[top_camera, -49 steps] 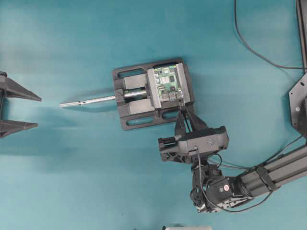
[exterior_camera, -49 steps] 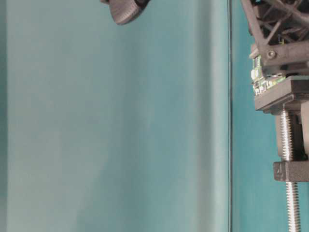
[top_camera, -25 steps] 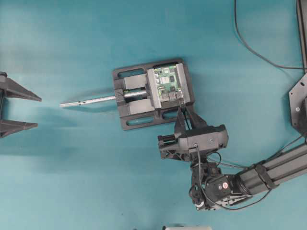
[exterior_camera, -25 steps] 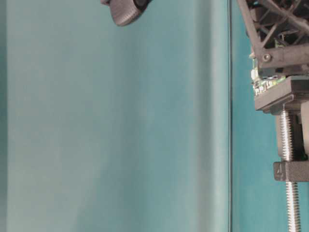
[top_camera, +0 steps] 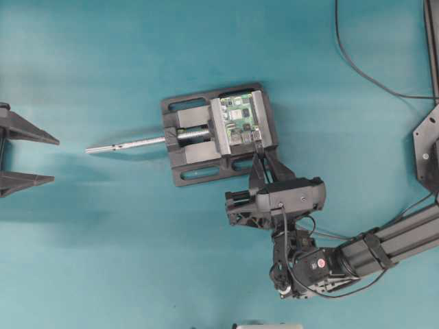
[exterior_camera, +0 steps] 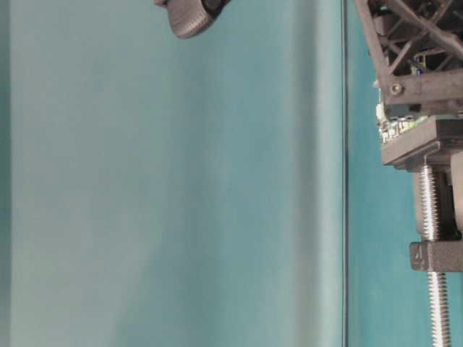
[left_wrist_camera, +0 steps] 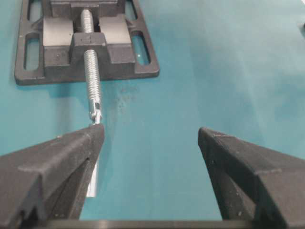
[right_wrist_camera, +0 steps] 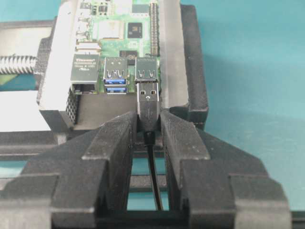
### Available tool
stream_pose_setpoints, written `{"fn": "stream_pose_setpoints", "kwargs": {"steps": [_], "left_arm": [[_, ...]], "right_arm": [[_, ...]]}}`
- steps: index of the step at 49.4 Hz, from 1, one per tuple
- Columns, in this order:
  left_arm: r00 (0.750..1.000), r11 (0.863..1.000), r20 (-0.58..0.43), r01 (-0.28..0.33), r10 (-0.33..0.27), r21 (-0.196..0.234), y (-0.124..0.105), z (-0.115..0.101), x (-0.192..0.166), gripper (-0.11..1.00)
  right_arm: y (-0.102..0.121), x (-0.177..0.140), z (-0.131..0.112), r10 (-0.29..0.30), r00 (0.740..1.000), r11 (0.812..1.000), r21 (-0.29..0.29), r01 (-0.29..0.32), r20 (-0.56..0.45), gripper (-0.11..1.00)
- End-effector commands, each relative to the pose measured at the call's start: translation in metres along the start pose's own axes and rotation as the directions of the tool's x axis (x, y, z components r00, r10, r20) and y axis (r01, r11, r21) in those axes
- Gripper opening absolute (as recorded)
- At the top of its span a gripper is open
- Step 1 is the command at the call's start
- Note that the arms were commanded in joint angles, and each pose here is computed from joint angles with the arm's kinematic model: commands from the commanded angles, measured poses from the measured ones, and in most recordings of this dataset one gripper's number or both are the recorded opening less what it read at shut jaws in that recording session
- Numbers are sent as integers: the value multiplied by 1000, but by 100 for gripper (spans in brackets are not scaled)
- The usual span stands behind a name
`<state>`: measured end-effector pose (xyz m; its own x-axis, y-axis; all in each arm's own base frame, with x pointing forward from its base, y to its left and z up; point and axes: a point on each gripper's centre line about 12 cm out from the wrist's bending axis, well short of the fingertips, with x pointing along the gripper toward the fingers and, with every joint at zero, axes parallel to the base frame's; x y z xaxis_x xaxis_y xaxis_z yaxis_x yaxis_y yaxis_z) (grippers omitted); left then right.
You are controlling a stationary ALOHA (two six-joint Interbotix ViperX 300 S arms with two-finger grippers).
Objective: Insert the USB into the fixed PCB.
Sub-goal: 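Carry the USB plug with the right gripper to the board's USB port, then align the USB plug with the upper-right USB port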
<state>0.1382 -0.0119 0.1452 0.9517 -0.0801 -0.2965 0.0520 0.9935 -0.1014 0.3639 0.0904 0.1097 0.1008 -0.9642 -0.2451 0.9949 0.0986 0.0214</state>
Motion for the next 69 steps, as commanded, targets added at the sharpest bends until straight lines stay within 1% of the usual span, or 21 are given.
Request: {"fn": "stream_pose_setpoints", "kwargs": {"steps": [1, 9, 17, 36, 47, 58, 69], "left_arm": [[1000, 1000, 13, -2, 2, -9, 0, 5, 1, 96], [1000, 1000, 14, -1, 2, -9, 0, 5, 1, 96], [1000, 1000, 14, 0, 0, -8, 0, 5, 1, 96], [1000, 1000, 12, 0, 1, -10, 0, 5, 1, 96], [1000, 1000, 12, 0, 0, -10, 0, 5, 1, 96], [1000, 1000, 14, 0, 0, -8, 0, 5, 1, 96], [1000, 1000, 13, -2, 2, -9, 0, 5, 1, 96]], "right_arm": [[2, -2, 7, 7, 1000, 1000, 23, -7, -2, 21], [2, -1, 8, 9, 1000, 1000, 27, -9, 2, 21], [2, -1, 8, 17, 1000, 999, 49, -17, 12, 21], [0, 2, 7, 13, 1000, 999, 48, -14, 17, 21], [-1, 7, 7, 1, 1000, 999, 54, -2, 21, 21], [-3, 10, 15, 10, 1000, 998, 57, -11, 29, 21], [-4, 12, 23, 5, 1000, 998, 58, -7, 24, 21]]}}
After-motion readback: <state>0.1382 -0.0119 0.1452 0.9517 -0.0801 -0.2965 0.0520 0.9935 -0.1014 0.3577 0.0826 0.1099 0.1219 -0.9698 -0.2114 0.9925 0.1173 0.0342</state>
